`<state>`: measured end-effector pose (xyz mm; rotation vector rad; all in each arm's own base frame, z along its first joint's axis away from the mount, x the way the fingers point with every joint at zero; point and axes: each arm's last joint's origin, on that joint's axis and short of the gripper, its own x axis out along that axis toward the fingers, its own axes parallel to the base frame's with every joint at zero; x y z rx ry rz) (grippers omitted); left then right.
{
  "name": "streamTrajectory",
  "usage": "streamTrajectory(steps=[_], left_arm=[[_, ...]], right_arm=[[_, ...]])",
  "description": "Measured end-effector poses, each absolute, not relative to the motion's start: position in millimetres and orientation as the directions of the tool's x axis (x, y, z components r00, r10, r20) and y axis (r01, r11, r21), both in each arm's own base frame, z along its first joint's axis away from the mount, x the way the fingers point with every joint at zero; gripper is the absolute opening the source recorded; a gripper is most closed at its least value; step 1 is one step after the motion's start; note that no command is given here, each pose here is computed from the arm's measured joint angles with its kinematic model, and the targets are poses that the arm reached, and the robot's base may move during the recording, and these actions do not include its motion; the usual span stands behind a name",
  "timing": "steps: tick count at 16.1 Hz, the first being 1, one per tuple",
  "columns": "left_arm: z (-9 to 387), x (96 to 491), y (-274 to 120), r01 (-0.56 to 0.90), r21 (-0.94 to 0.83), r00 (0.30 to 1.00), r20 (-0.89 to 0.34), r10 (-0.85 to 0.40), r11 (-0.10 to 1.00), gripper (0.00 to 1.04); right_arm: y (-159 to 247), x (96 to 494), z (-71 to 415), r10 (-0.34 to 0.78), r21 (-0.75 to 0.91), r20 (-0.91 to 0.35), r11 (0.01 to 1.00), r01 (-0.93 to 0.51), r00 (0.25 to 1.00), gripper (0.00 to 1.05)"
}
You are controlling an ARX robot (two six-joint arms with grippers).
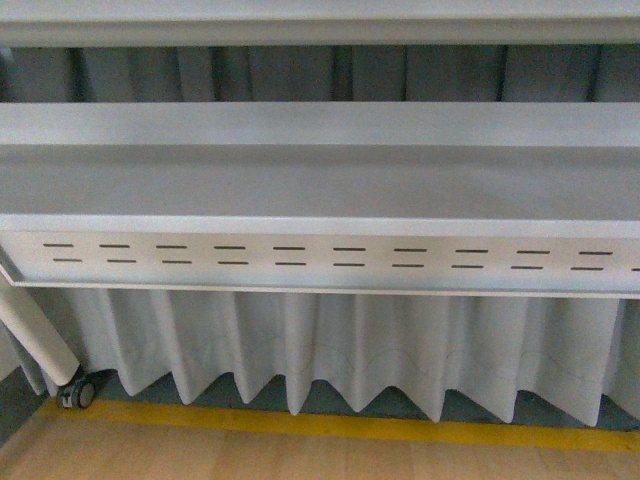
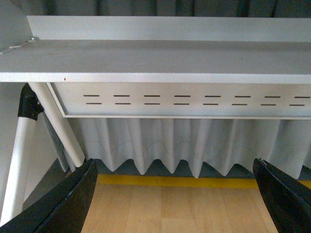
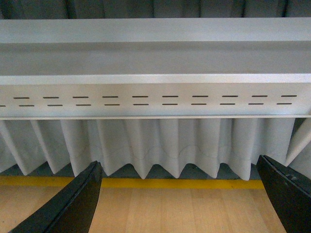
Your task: Wind up and store yellow beetle toy
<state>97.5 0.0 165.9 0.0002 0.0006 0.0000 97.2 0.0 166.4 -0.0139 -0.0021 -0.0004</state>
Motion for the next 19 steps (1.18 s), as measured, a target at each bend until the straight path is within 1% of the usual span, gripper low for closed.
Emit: streamTrajectory(steps=[19], left_arm=[[166.1,97.5,0.0,0.000,0.001,1.000,0.001,0.000,1.000,0.98]], right_arm=[[0.0,97.2,166.5,0.000,-0.014,0.003,1.000,0.000,1.000,0.98]])
